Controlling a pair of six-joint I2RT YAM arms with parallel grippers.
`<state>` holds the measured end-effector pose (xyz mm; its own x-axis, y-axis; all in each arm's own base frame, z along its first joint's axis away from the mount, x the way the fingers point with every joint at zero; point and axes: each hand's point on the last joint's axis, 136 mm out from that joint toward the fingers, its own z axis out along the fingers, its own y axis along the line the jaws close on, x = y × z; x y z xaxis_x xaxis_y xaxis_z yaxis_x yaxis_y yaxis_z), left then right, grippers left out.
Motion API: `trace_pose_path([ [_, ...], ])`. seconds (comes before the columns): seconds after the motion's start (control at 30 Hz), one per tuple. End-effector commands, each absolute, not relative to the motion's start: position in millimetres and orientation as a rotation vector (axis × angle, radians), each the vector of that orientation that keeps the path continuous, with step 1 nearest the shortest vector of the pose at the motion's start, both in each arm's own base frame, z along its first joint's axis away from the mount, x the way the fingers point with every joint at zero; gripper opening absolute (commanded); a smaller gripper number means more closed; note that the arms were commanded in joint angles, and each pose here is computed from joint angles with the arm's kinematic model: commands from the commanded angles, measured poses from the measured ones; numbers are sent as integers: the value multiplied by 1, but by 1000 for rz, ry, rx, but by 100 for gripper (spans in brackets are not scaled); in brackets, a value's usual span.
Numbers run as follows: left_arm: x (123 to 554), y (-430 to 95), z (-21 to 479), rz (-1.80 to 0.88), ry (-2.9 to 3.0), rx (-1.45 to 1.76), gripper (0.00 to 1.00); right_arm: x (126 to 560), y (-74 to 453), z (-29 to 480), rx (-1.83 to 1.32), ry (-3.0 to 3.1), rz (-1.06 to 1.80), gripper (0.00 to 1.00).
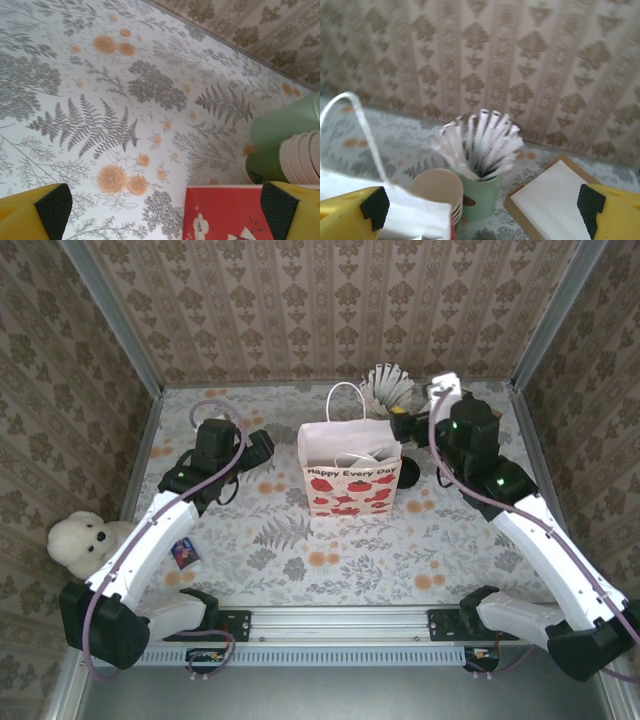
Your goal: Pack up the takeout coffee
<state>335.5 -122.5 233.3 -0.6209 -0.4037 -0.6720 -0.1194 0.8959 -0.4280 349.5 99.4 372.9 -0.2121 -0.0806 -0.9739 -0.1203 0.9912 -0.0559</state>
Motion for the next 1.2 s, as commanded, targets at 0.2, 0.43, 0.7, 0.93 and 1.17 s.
trace_pose_path([
  [0.2, 340, -31, 230, 150, 2105, -263, 100, 322, -35, 291, 582, 1628, -185, 100],
  [0.43, 339, -2, 196, 242, 2040, -50, 100, 313, -76, 211, 775, 1692, -200, 100],
  [0.7, 350, 23, 148, 113, 1988, -126, 100, 348, -74, 155, 627, 1888, -234, 100],
  [0.93, 383, -2, 116, -1, 1998, 54, 100, 373, -53, 134, 397, 1916, -149, 100],
  [1.17, 400, -14, 100, -50, 1939, 161, 100, 378, -39, 135, 306, 1909, -80, 100],
])
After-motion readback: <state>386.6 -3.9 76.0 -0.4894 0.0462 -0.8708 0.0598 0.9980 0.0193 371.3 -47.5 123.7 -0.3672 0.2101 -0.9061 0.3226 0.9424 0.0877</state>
